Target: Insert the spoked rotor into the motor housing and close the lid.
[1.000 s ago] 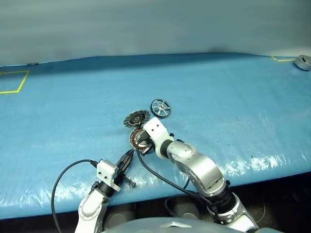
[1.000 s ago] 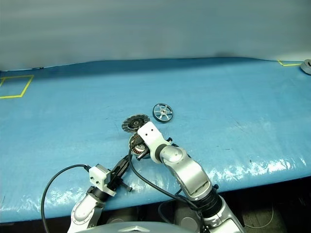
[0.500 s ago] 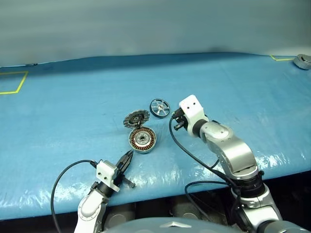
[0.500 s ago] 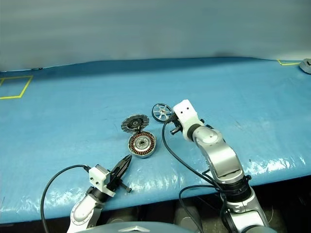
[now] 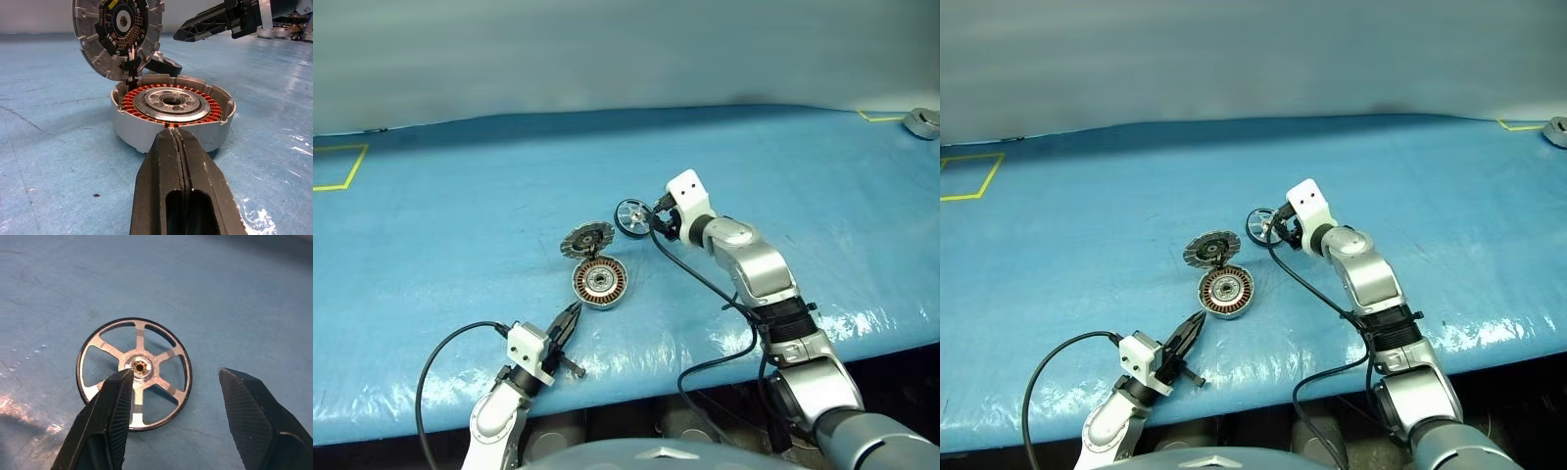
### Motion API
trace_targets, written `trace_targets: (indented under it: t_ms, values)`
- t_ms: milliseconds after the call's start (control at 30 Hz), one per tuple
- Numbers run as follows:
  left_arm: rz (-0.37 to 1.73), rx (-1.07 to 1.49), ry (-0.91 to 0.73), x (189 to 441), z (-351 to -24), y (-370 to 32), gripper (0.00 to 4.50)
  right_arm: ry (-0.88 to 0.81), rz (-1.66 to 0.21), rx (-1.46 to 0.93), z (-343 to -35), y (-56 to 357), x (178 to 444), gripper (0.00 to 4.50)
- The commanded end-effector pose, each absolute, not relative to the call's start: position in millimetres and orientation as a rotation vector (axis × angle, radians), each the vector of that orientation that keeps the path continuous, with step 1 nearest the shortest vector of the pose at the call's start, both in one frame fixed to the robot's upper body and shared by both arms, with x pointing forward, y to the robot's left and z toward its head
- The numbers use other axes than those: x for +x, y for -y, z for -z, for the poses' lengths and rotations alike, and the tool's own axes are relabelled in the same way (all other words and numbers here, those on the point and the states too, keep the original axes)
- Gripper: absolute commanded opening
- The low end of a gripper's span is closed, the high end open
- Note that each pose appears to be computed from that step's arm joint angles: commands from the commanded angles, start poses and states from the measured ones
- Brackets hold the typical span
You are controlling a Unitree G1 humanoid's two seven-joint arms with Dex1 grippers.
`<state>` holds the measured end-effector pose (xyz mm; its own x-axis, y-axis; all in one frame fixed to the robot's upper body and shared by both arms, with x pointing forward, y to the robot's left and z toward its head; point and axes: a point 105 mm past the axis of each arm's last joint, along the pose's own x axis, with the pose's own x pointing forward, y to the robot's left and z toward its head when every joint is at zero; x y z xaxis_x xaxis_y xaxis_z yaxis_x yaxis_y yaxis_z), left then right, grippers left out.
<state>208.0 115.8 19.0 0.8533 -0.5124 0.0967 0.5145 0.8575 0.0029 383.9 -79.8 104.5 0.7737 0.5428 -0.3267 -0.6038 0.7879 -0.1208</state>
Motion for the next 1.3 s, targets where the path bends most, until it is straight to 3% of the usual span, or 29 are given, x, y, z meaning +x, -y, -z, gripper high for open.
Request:
trace_targets:
  t_ms: [33,467,767,867,967,1300]
  values:
    - [0.540,-0.019,0.127,208,-27,-116,0.00,-0.227,-0.681,-0.177,-120,69,390,2.91]
    - [0.536,-0.016,0.130,210,-26,-116,0.00,-0.278,-0.690,-0.183,-103,65,403,2.91]
    - [0.533,-0.013,0.135,212,-27,-116,0.00,-0.404,-0.692,-0.157,-75,69,402,2.91]
    - [0.530,-0.011,0.139,213,-28,-116,0.00,-0.434,-0.688,-0.180,-67,69,400,2.30]
    - [0.529,-0.011,0.139,213,-29,-116,0.00,-0.465,-0.693,-0.193,-60,67,397,1.41]
    - [0.533,-0.009,0.138,212,-31,-112,0.00,-0.535,-0.687,-0.325,-47,77,382,1.32]
